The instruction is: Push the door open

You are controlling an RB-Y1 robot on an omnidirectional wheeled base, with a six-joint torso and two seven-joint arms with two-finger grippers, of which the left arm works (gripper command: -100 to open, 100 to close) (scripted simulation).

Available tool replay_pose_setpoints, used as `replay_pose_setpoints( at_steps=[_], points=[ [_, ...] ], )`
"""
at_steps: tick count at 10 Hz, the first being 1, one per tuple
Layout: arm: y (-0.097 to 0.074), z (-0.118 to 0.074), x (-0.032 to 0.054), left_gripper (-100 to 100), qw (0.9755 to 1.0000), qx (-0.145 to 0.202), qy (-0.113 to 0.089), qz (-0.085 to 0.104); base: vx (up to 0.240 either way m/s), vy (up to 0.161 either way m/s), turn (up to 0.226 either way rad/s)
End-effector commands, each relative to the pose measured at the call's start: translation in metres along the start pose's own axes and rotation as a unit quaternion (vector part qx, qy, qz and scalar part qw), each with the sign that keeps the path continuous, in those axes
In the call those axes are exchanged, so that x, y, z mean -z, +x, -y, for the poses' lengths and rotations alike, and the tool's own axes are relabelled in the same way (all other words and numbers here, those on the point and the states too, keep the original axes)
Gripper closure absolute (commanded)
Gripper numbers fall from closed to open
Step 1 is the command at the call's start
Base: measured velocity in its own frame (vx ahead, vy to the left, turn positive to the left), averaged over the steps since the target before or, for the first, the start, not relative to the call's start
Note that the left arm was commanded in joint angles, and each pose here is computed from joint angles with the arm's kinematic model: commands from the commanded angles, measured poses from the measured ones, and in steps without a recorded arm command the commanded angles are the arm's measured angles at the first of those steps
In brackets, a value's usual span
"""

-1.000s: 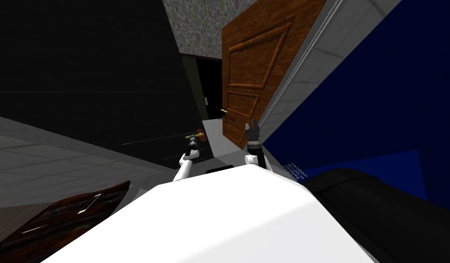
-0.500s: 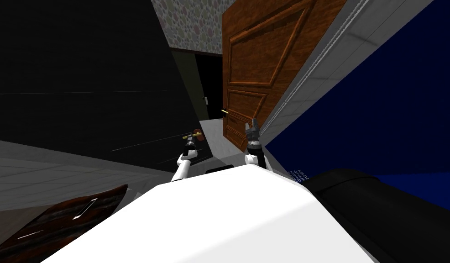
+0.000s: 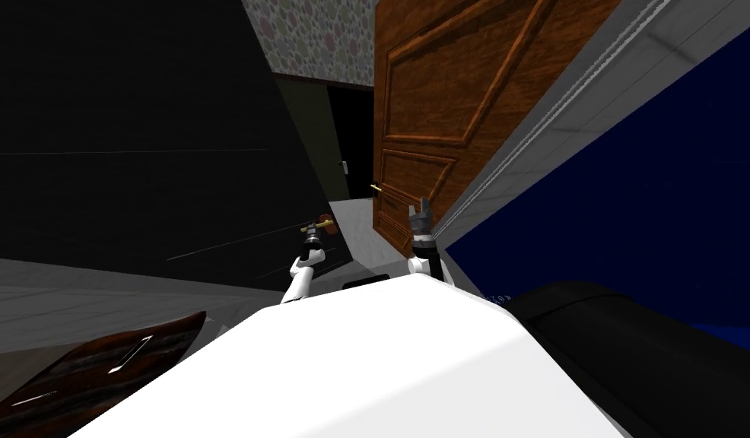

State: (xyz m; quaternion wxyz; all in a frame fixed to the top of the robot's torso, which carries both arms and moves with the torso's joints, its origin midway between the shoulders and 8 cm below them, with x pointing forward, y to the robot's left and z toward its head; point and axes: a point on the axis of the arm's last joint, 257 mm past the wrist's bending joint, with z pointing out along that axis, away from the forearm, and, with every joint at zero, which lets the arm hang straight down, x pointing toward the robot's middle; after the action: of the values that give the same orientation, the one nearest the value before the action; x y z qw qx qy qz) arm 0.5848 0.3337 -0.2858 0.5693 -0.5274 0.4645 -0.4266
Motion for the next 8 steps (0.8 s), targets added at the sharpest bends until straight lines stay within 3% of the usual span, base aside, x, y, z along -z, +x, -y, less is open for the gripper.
replay_pose_setpoints(
  at_steps=[1, 8],
  points=[
    [-0.025, 0.009, -0.0039, 100, 0.9997, -0.007, 0.011, 0.019, 0.169, -0.062, 0.108],
    [-0.061, 0.007, -0.0015, 100, 0.9982, -0.001, 0.008, 0.06, 0.187, -0.07, 0.087]
  ],
)
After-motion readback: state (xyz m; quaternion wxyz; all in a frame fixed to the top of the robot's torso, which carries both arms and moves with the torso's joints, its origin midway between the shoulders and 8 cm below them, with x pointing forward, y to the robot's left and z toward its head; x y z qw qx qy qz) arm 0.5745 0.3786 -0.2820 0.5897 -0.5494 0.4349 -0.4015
